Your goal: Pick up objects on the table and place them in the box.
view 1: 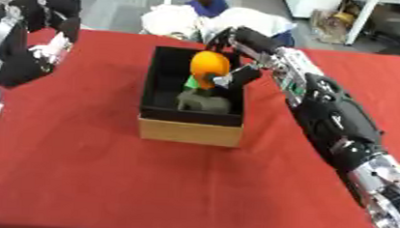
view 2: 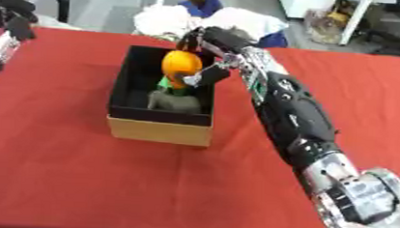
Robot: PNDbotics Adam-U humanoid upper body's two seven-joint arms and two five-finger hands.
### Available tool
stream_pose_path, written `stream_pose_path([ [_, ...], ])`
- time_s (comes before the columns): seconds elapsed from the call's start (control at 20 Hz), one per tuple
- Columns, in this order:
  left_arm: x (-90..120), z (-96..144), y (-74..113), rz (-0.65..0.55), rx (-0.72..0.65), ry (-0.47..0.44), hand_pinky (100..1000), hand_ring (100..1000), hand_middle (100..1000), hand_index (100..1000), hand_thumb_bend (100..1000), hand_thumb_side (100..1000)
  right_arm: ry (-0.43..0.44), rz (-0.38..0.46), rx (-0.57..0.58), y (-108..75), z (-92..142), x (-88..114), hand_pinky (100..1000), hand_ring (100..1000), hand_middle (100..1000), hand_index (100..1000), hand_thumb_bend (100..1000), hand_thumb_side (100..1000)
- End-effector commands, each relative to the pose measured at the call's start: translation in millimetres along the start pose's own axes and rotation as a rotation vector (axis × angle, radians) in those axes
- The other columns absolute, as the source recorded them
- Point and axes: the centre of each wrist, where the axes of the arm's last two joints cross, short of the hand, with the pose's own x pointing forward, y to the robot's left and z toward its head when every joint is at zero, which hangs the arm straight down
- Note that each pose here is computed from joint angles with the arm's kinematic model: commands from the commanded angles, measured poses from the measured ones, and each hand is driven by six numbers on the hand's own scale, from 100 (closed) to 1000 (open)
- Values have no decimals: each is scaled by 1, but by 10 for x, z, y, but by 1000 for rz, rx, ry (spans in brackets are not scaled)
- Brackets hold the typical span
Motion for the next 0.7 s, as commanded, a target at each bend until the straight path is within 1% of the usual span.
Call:
stream_pose_path([
  [0.05,45,-35,66,-12,12,-17,642,527,581,742,216,604,-25,55,39,-185,2,-13,830,862,884,954,488,820],
  [0.15,25,-14,77,-13,20,-7,642,526,581,742,214,604,-33,55,23,-274,37,-24,838,874,904,958,501,824],
  [0.25,7,8,89,-14,32,3,641,526,581,741,216,605,-37,49,-25,-390,96,-44,838,875,912,959,494,804],
  [0.3,-6,23,97,-14,41,11,641,527,581,740,215,605,-41,40,-73,-468,146,-61,826,860,895,951,483,752],
  [0.35,-18,37,105,-14,49,18,641,527,581,740,215,605,-42,25,-128,-540,207,-82,821,853,885,949,470,729],
  [0.4,-34,56,113,-15,57,27,642,530,584,740,215,607,-39,4,-195,-616,285,-111,810,837,864,941,456,659],
  [0.45,-48,73,120,-16,64,35,642,532,585,740,215,608,-34,-19,-261,-686,368,-136,803,828,853,938,449,626],
  [0.5,-66,94,128,-17,71,45,643,536,588,740,205,606,-23,-46,-331,-758,467,-166,789,813,836,932,424,557],
  [0.55,-82,114,134,-18,77,54,644,538,590,740,213,610,-12,-71,-392,-822,563,-189,786,809,833,931,419,542],
  [0.6,-98,135,140,-19,83,63,645,542,594,739,213,613,2,-92,-445,-882,670,-212,776,799,823,927,400,489],
  [0.65,-113,155,145,-20,90,71,646,544,596,739,213,614,18,-109,-495,-933,791,-234,771,793,817,925,387,468],
  [0.7,-129,177,150,-20,97,79,647,547,598,738,210,619,36,-129,-538,-965,914,-253,750,772,793,918,338,446],
])
